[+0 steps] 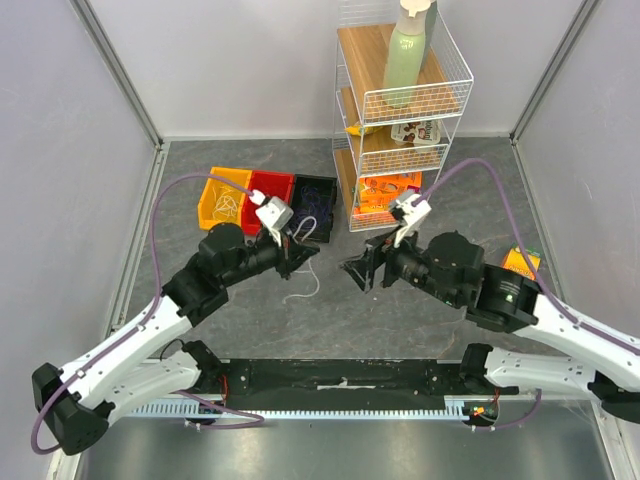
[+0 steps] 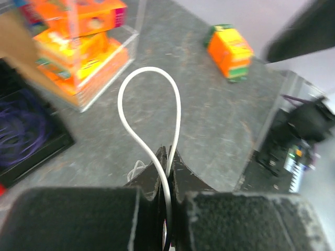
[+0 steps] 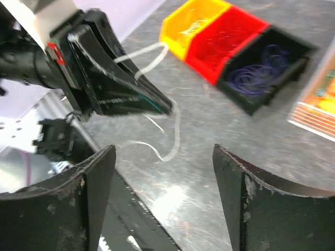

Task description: Untangle the cables

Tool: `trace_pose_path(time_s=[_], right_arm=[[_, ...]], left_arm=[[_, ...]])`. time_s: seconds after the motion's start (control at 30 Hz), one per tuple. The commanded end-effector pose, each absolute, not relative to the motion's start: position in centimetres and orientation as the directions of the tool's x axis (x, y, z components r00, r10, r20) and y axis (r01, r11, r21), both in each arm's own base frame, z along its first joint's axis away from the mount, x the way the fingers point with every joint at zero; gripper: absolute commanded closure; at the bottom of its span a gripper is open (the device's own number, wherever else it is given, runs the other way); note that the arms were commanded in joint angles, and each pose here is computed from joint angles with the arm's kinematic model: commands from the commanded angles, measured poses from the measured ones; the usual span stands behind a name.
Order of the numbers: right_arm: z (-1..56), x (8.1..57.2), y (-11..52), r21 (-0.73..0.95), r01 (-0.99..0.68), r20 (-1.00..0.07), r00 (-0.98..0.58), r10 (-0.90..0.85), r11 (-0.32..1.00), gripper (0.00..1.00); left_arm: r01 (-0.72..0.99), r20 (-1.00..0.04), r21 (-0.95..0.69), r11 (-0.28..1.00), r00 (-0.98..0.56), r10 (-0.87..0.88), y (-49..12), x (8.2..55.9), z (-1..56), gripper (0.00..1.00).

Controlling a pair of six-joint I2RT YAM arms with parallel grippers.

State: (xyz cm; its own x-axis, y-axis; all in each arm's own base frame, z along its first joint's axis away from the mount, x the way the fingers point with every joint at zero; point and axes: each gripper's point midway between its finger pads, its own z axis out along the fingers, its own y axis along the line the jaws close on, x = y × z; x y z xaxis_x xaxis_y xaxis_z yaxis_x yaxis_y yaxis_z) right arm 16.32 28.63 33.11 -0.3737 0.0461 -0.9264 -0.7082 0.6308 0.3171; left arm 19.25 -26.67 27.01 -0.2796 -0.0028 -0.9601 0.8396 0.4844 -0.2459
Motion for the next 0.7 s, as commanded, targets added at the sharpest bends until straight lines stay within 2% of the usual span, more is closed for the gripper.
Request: trace_pose_path(time_s=[0.0, 0.17, 0.3, 0.53, 0.67], right_arm=[[34.6, 18.2, 22.7, 0.256, -0.556, -0.950, -0.294, 0.102, 0.791, 0.15], [35.2, 17.7, 19.8, 0.271, -0.519, -0.952, -0.271, 0.144, 0.811, 0.13], [34.6, 17.0, 18.7, 0.298, -0.509, -0.943, -0.290, 0.165, 0.807, 0.13], [34.5, 15.7, 17.0, 0.374, -0.502, -0.919, -0.314, 0.239, 0.779, 0.13], [35.0, 15.2, 15.6, 0.408, -0.488, -0.907, -0.313, 0.282, 0.772, 0.14]], left_arm=[[0.578, -0.946, -0.234, 0.782, -0.321, -0.045, -22.4, 25.6, 27.6, 0.98], [0.272, -0.876, -0.369, 0.889, -0.420, -0.236, -16.3, 32.9, 26.9, 0.98], [0.000, -0.864, -0.383, 0.924, -0.354, -0.359, -9.9, 39.0, 26.7, 0.98], [-0.187, -0.947, -0.195, 0.963, -0.220, -0.234, -4.2, 48.5, 27.6, 0.98], [-0.231, -0.958, 0.015, 0.973, -0.282, -0.052, -2.1, 51.8, 24.6, 0.99]])
